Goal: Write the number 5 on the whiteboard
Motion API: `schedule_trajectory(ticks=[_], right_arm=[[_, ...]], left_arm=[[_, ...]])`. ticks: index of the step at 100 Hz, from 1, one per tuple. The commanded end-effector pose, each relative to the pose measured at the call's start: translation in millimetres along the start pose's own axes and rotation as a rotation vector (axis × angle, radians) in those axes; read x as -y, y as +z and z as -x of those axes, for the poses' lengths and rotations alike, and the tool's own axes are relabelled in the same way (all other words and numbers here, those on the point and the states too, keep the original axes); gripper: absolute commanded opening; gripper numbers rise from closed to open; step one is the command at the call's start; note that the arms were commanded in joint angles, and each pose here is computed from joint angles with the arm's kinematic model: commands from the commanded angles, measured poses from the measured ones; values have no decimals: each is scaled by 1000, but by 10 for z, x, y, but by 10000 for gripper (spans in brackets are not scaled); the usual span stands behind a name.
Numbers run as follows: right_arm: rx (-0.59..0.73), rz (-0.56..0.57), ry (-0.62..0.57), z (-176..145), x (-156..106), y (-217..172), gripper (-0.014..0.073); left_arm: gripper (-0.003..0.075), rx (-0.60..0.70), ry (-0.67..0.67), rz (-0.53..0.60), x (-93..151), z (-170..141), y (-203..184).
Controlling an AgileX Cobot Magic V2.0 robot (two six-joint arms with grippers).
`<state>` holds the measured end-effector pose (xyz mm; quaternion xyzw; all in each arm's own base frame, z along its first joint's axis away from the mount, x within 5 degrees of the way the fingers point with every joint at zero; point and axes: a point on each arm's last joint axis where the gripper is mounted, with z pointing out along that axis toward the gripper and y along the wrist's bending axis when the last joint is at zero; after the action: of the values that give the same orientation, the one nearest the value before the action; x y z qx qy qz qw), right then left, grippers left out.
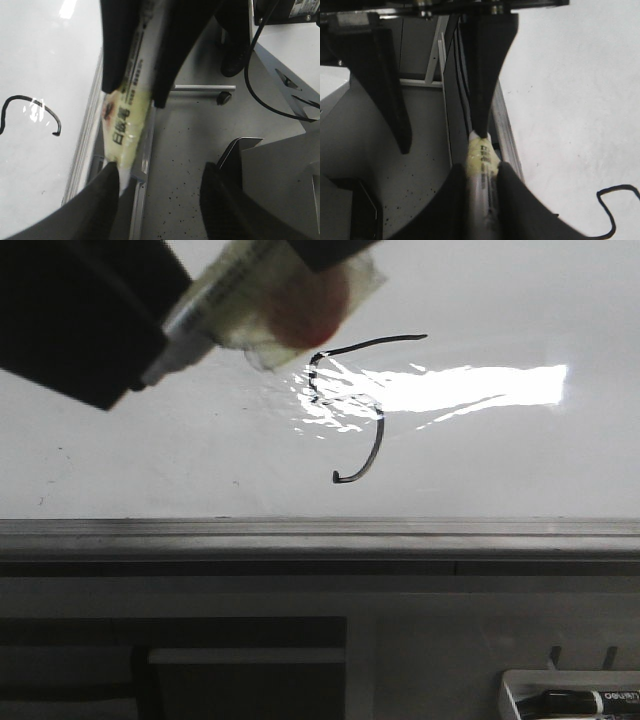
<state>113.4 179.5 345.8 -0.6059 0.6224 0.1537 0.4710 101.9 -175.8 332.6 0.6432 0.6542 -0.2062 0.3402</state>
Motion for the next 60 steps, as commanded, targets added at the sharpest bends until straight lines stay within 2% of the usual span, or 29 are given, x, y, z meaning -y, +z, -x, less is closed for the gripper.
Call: schedule_trajectory(ticks=[1,38,48,60], right_arm=[[115,-67,-1,169,74,-88,-40],[105,-58,-2,160,66,-87,-41],[105,-58,-2,160,66,-87,-41],[105,-58,-2,160,66,-87,-41]], left_arm=[[347,97,-4,50,-63,177,-24],[334,123,-11,86,-119,208,28],[239,127,-11,91,-124,212,27],[41,141,-15,103,-137,225,28]])
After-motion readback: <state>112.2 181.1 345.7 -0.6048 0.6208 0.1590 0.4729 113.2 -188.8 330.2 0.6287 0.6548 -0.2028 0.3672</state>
